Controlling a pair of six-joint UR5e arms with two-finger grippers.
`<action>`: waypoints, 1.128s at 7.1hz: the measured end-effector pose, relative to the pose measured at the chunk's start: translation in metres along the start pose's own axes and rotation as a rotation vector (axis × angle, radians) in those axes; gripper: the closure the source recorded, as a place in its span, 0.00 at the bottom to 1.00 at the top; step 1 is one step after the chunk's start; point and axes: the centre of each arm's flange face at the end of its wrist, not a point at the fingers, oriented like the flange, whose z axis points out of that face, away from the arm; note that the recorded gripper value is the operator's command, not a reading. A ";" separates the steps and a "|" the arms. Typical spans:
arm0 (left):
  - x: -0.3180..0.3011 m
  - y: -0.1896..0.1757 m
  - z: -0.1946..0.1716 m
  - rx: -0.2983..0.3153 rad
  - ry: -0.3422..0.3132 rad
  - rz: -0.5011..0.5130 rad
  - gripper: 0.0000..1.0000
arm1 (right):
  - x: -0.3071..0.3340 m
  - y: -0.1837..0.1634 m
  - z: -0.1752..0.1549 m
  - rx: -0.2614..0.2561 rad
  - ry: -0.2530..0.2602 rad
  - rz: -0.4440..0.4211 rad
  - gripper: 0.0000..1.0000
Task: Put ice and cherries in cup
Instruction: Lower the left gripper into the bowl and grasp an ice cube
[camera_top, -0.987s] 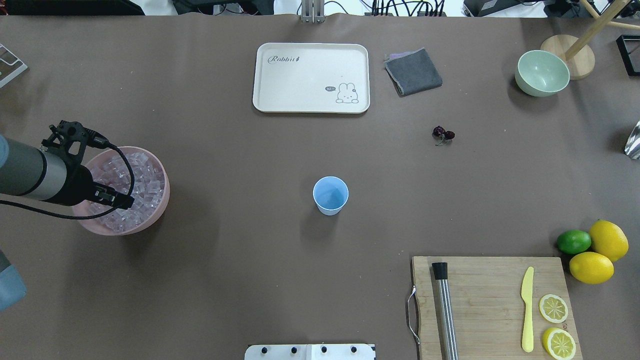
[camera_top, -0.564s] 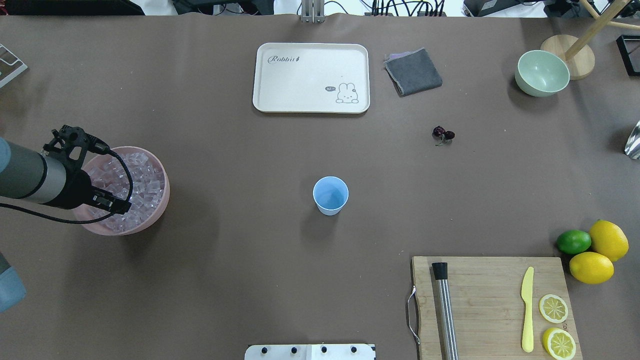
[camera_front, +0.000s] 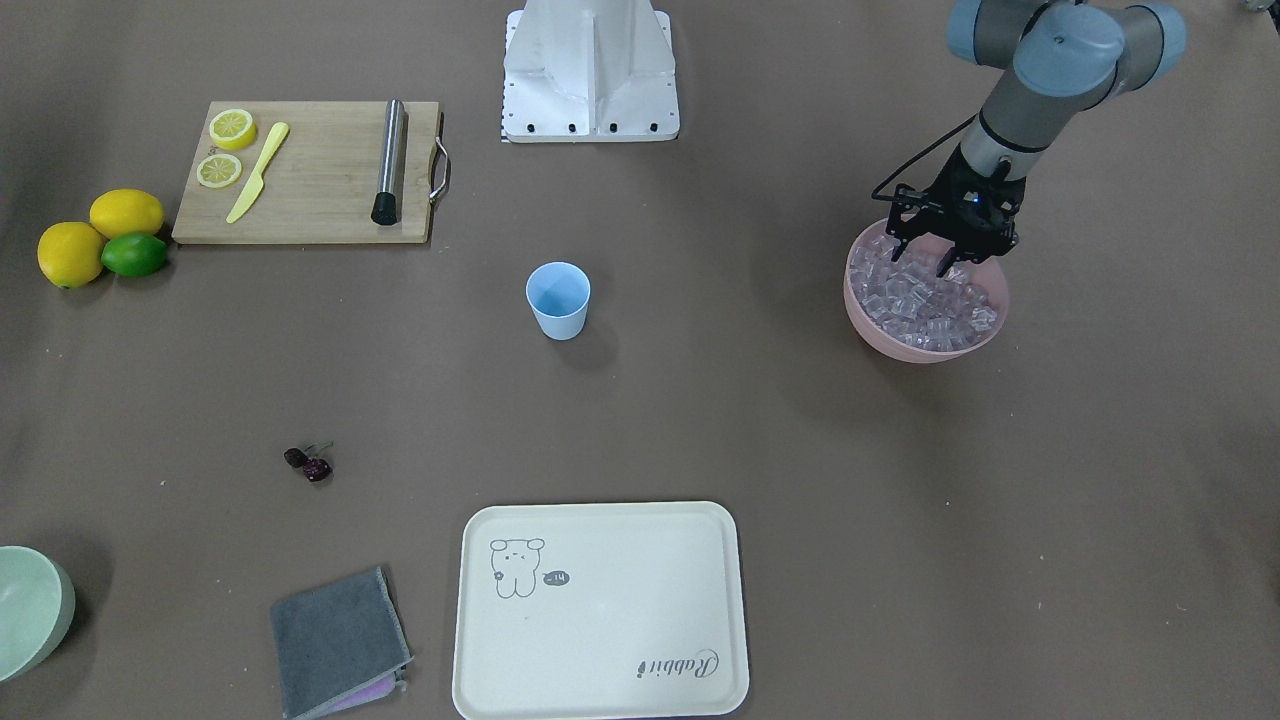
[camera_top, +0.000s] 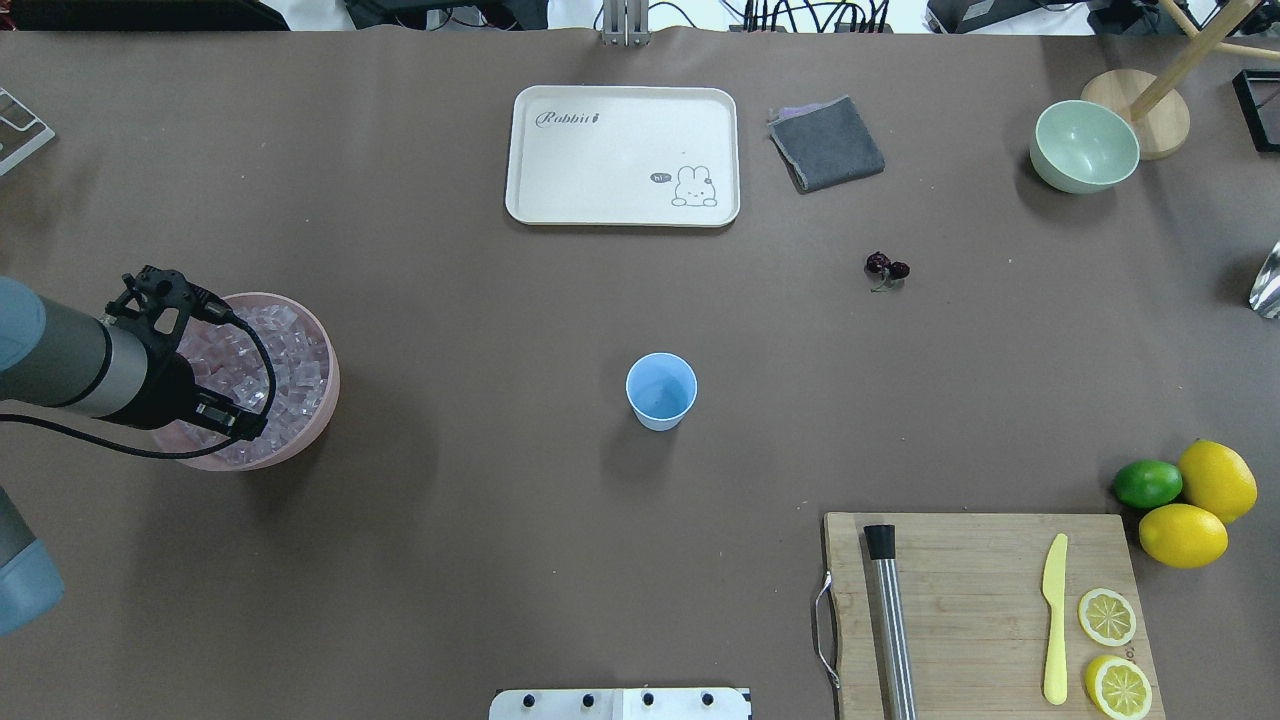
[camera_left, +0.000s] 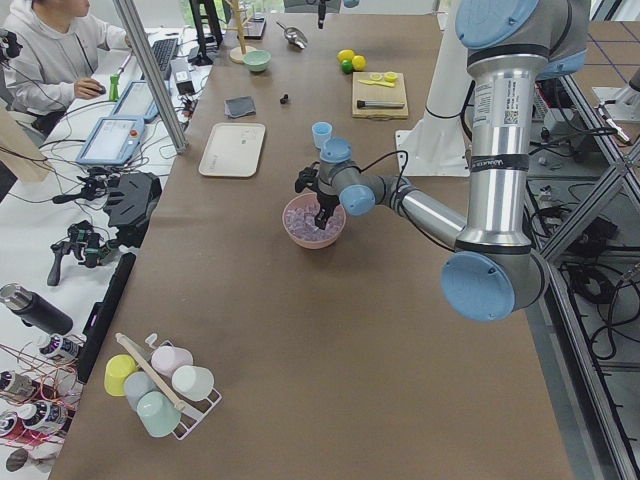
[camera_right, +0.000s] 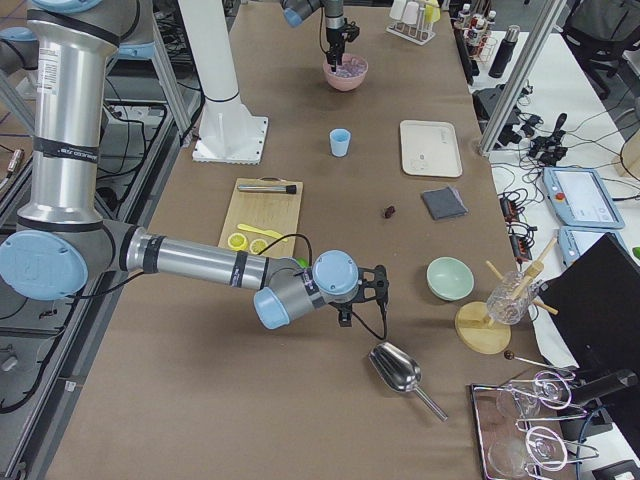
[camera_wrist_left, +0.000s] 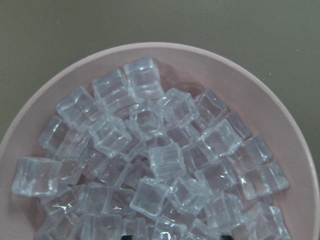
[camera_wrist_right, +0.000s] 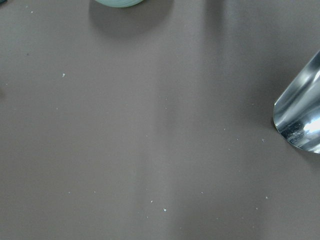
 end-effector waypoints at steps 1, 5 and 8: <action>-0.004 0.001 0.006 0.006 0.006 0.007 0.70 | 0.000 0.000 0.000 0.000 0.000 0.000 0.00; -0.003 0.001 -0.021 -0.006 0.105 -0.007 1.00 | 0.003 0.003 0.001 -0.003 0.001 0.005 0.00; -0.026 -0.010 -0.036 0.007 0.115 -0.045 0.23 | 0.006 0.008 0.002 -0.008 0.003 0.013 0.00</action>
